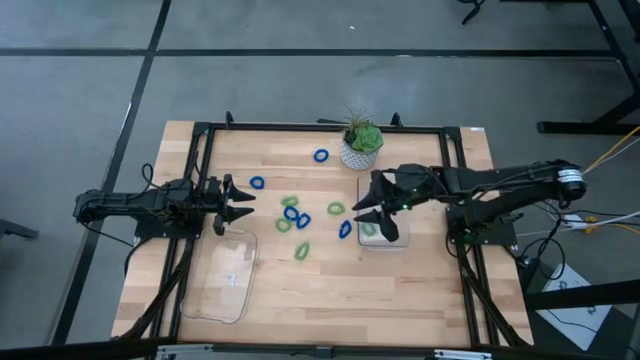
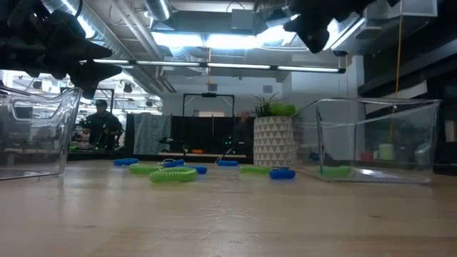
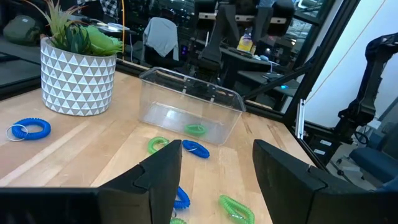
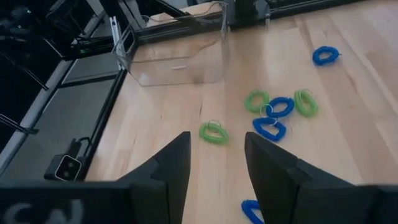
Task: Sort spring keychains
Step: Put the green spring keychain into the top transparent bin
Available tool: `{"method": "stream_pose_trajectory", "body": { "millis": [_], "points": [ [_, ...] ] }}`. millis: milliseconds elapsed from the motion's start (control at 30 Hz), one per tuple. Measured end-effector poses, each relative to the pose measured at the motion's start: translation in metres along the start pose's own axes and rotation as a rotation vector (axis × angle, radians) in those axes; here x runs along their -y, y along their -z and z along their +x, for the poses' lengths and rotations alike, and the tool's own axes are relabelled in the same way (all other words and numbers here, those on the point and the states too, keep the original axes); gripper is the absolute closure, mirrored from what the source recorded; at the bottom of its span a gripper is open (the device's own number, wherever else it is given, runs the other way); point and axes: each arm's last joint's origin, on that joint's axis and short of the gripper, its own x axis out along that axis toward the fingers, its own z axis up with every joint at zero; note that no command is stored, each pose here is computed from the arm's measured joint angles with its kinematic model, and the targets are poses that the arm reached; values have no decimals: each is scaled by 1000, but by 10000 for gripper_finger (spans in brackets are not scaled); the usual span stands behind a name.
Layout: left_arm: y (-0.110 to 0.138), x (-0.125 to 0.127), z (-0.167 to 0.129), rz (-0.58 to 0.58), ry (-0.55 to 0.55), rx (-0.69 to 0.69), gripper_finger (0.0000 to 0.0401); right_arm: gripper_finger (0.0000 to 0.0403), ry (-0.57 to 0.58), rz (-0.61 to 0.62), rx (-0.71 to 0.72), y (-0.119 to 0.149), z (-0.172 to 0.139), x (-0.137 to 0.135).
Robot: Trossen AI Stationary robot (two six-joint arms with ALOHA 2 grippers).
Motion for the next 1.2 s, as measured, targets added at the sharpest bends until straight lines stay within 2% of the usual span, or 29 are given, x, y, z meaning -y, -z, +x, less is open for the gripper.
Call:
{"method": "stream_pose_trajectory", "body": {
  "millis": [200,433,633,800,1200],
  "points": [
    [0,0,0,0,0,0,207,253,10,-12,-56,-20,19,-1],
    [0,0,0,0,0,0,207,253,31,14,-220,-46,41,-3],
    [0,0,0,0,0,0,207,253,52,4,-367,-57,62,-2],
    [0,0,0,0,0,0,207,253,66,4,-469,-55,80,1],
    [0,0,0,0,0,0,207,253,86,5,-638,-26,115,12]
  ]
}}
